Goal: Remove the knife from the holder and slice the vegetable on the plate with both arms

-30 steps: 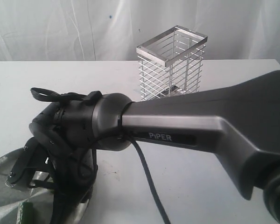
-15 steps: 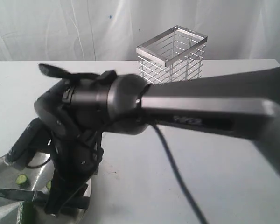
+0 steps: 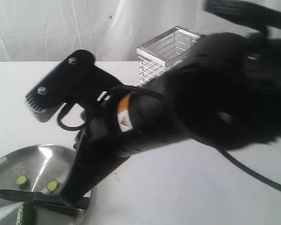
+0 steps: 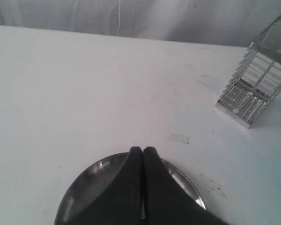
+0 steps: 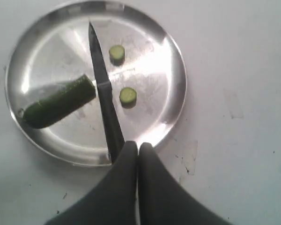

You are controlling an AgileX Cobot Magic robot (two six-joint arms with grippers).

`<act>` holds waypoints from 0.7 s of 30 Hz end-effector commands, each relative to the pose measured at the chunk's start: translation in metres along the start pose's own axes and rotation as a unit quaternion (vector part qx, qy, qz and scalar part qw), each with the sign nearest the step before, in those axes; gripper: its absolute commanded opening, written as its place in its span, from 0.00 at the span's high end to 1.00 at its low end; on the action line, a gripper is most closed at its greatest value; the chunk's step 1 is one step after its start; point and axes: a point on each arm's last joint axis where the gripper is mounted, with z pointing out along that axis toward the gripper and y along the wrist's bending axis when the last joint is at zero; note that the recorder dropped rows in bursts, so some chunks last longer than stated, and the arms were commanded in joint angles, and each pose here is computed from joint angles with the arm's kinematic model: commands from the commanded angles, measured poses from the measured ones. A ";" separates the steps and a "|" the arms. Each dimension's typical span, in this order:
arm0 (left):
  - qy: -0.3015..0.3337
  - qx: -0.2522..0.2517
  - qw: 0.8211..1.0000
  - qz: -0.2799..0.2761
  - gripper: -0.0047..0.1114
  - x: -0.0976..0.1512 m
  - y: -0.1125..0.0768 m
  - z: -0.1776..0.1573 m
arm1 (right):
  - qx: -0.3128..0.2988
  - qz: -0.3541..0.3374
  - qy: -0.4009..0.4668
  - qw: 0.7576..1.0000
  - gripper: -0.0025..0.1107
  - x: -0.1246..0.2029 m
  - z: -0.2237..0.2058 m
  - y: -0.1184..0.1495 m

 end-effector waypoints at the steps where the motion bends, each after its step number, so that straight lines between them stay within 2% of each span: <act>1: -0.024 0.003 1.000 0.019 0.96 0.031 0.000 -0.030 | 0.003 0.045 -0.084 0.996 0.98 0.029 -0.030 0.002; 6: -0.051 -0.002 0.998 0.036 0.96 0.066 0.002 -0.055 | 0.008 0.066 -0.148 0.987 0.98 0.069 -0.053 0.005; 11: 0.010 -0.005 0.999 0.047 0.96 0.082 0.005 -0.050 | 0.011 0.074 -0.178 0.981 0.98 0.111 -0.056 0.009; 14: 0.015 -0.006 0.999 0.046 0.96 0.084 0.005 -0.046 | 0.012 0.074 -0.185 0.980 0.98 0.127 -0.057 0.010; 21: 0.043 -0.004 0.998 0.043 0.96 0.089 0.005 -0.047 | 0.015 0.074 -0.229 0.970 0.98 0.126 -0.067 0.010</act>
